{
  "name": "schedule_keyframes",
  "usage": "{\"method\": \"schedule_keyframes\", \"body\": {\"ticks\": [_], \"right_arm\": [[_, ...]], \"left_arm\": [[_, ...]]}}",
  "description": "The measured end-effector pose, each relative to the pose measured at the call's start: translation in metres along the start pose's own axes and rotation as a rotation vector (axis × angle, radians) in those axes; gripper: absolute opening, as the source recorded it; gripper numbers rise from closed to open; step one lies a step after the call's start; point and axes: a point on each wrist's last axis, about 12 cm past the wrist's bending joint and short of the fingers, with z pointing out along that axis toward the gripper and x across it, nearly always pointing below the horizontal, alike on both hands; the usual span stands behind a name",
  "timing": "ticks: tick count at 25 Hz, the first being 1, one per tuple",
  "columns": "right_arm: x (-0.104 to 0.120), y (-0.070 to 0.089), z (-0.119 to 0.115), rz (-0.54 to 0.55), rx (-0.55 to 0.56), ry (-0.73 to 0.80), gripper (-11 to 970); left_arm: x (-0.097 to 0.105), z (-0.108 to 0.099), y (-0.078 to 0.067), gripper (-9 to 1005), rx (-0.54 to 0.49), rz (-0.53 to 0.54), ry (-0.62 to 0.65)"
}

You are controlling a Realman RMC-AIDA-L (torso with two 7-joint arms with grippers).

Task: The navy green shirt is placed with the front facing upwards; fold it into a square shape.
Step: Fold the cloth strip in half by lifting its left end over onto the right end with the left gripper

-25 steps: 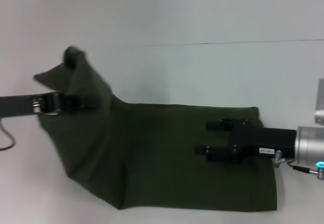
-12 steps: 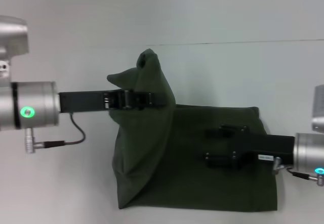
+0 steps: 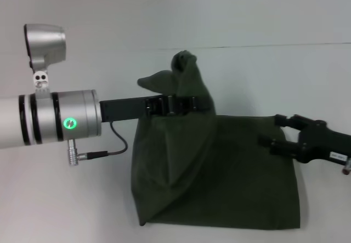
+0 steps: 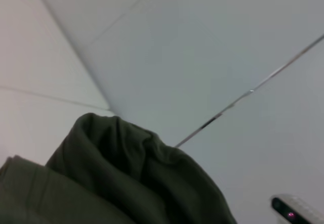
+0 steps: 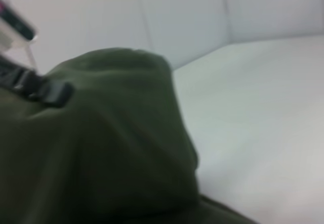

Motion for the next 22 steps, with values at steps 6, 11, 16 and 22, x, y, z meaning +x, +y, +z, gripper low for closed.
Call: {"method": "schedule_keyframes", "body": {"ticks": [6,11,16,22], "right_arm": [[0.004,-0.007,-0.021,0.036,0.075,-0.051,856],[0.006,-0.008,-0.029,0.056,0.096,-0.067,856],[0.006,-0.01,-0.035,0.068,0.112,-0.083,855],[0.006,-0.011,-0.039,0.066,0.116,-0.085,855]], "left_arm": [[0.001,0.0,-0.003,59,0.047,0.03,-0.067],[0.009,0.011,0.002,60,0.028,0.02,-0.047],[0.023,0.04,0.005,61,0.04,-0.002,0.029],[0.031,0.062,-0.002,95,0.09,0.046,0.079]]}}
